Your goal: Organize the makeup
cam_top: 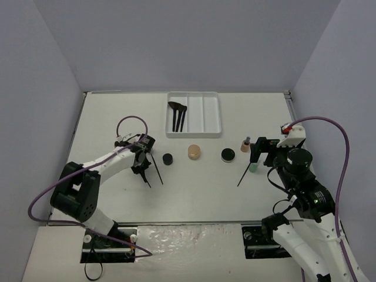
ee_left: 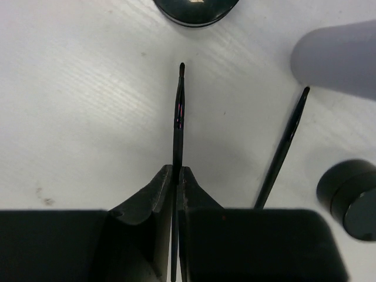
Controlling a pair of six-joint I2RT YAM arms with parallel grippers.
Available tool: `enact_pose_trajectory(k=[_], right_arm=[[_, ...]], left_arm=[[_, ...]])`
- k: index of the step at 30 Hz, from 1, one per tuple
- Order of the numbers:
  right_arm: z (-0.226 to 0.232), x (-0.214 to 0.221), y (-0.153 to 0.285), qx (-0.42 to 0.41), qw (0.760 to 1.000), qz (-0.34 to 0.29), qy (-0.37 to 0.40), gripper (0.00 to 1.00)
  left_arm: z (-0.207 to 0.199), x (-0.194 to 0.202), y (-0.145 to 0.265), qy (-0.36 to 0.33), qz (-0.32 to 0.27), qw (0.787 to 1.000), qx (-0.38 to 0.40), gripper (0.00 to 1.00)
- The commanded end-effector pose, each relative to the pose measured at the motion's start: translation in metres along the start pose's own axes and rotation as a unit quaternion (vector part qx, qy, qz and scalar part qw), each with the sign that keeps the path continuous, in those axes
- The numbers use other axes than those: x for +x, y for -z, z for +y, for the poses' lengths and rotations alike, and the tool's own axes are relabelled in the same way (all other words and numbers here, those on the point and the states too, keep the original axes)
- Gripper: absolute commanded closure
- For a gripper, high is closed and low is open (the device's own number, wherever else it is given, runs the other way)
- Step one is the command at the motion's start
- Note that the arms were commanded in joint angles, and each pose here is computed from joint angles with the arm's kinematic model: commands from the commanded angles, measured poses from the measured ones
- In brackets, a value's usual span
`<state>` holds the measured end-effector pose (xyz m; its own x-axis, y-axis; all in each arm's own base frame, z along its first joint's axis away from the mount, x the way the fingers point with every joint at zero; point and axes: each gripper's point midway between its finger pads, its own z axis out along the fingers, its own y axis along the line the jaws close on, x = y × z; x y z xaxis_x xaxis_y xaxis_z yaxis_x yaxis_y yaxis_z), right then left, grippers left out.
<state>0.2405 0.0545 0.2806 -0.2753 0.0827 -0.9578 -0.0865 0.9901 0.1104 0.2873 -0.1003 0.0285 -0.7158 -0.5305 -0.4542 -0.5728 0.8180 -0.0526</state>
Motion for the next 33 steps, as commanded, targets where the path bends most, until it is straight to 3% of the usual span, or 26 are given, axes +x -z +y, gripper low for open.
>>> enact_pose_trajectory(k=[1,7,14,19,23,30,33], right_arm=[[0.002,-0.016,-0.003,0.002,1.0,-0.027,-0.001,0.0],[0.001,-0.018,-0.005,0.006,1.0,-0.027,0.0,0.0],[-0.002,-0.019,-0.007,0.015,1.0,-0.027,0.005,0.0],[-0.004,-0.022,-0.008,0.023,0.999,-0.028,0.009,0.0],[-0.006,-0.021,-0.01,0.027,0.999,-0.024,0.015,0.0],[-0.008,-0.02,-0.015,0.037,0.999,-0.016,0.027,0.0],[-0.009,-0.021,-0.017,0.04,0.999,-0.013,0.031,0.0]], left_arm=[[0.002,-0.037,0.069,-0.027,-0.05,0.997,0.048,1.0],[-0.056,-0.094,0.142,-0.077,-0.128,0.972,0.182,1.0],[-0.159,-0.131,0.166,-0.182,-0.154,0.924,0.3,1.0],[-0.229,-0.156,0.158,-0.248,-0.174,0.892,0.335,1.0],[-0.267,-0.17,0.136,-0.278,-0.175,0.883,0.336,1.0],[-0.299,-0.18,0.071,-0.269,-0.162,0.895,0.316,1.0],[-0.309,-0.187,0.056,-0.26,-0.169,0.898,0.311,0.93]])
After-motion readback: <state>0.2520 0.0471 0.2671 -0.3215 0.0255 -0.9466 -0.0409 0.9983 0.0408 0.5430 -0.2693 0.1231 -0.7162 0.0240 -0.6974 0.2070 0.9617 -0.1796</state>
